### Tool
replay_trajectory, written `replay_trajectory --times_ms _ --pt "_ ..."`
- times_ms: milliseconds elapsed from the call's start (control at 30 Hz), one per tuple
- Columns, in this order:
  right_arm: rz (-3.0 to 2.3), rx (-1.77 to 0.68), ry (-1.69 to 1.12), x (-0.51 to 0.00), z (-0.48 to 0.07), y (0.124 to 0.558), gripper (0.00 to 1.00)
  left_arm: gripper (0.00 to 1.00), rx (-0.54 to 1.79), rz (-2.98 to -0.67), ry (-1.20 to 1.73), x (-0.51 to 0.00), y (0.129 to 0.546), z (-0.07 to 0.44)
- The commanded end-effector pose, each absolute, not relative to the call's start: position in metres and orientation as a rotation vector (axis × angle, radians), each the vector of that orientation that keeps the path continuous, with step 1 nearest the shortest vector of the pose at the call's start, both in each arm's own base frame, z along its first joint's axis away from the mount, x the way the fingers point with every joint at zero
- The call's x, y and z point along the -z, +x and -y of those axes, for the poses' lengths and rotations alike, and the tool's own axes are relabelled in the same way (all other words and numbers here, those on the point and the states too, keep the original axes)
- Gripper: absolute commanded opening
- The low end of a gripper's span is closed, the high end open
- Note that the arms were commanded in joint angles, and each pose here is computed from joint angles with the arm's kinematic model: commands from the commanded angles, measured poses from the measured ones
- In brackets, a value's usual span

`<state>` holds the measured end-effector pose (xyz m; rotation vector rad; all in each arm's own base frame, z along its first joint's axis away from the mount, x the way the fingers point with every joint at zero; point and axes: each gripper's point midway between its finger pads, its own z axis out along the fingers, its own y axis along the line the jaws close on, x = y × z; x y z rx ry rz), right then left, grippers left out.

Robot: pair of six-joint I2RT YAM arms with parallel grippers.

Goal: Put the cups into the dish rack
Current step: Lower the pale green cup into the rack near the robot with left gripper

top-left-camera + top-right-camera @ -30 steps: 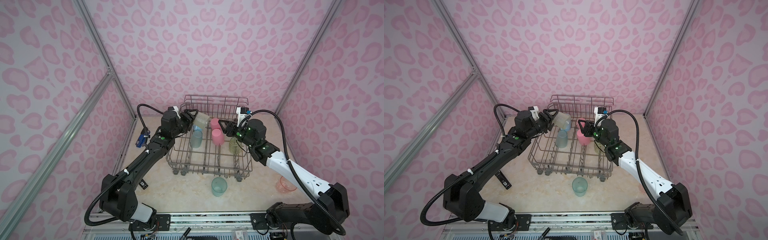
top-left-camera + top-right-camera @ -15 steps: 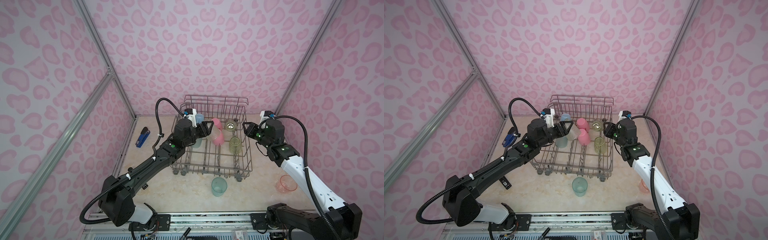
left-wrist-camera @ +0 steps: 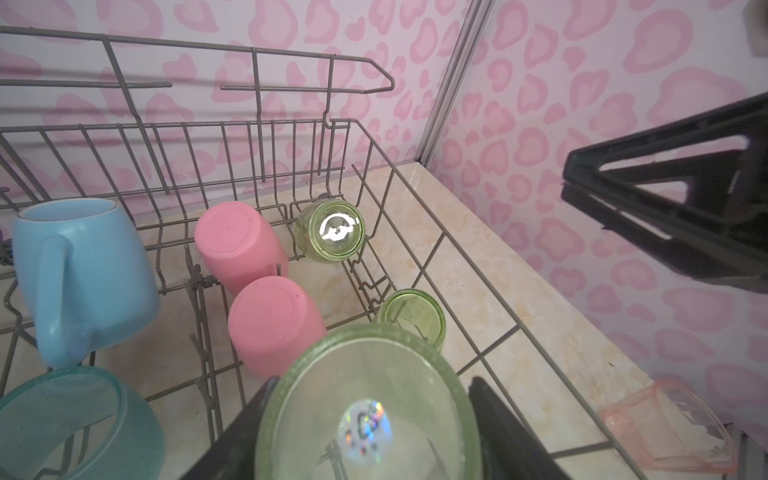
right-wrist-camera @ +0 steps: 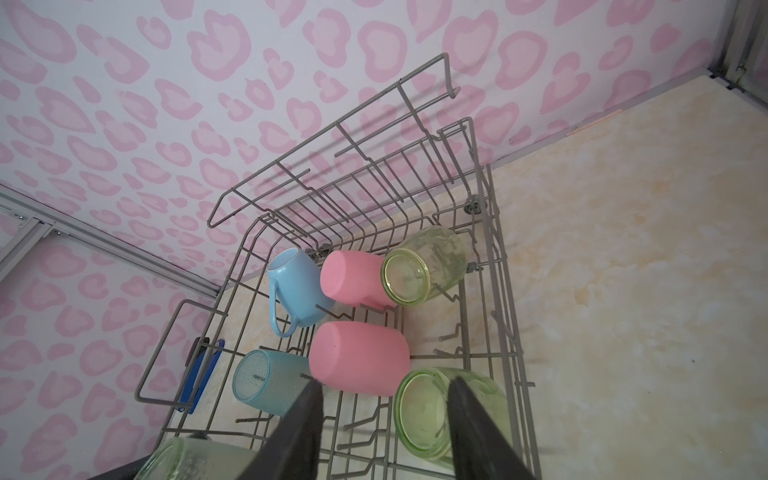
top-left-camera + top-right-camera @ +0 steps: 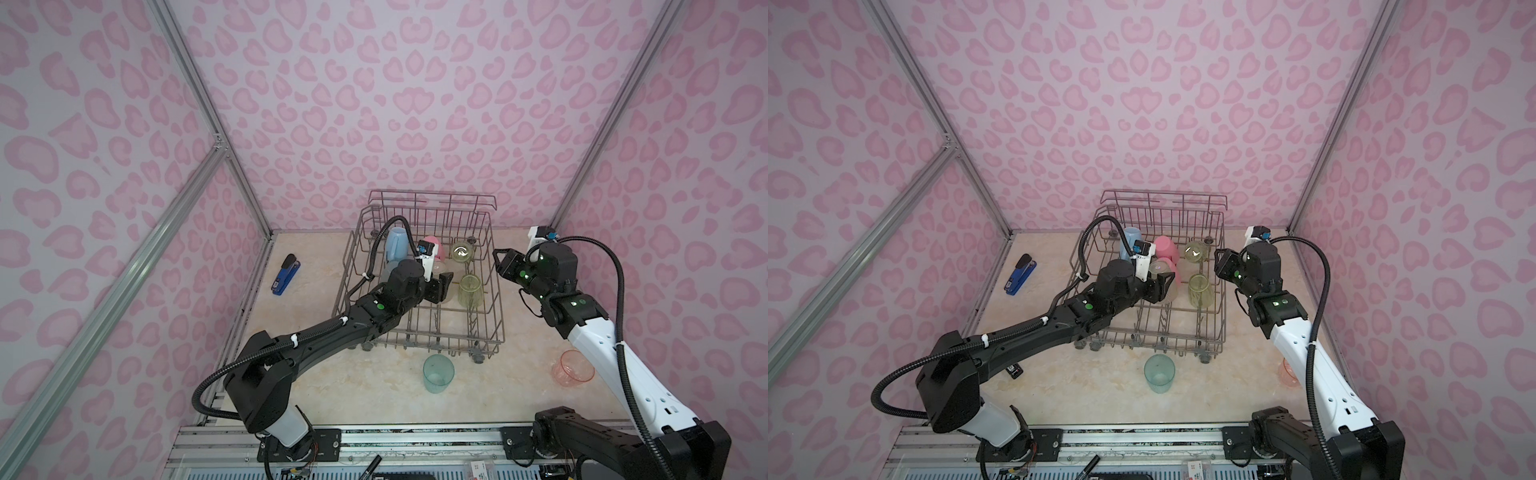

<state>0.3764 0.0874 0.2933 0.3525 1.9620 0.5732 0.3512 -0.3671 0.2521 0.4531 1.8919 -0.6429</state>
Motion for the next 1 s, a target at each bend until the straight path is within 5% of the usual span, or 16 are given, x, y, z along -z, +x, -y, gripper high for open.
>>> replay_trajectory --times_ms 0,967 --pt "-1.977 -0.543 0.352 -0.287 -0.083 0.374 0.49 0.58 0.587 -1.838 0.438 -0.254 0.362 0.369" --pt "-2.023 -0.506 0.346 -0.272 -0.072 0.374 0.48 0.58 0.443 -1.953 0.453 -0.158 0.369 0.379"
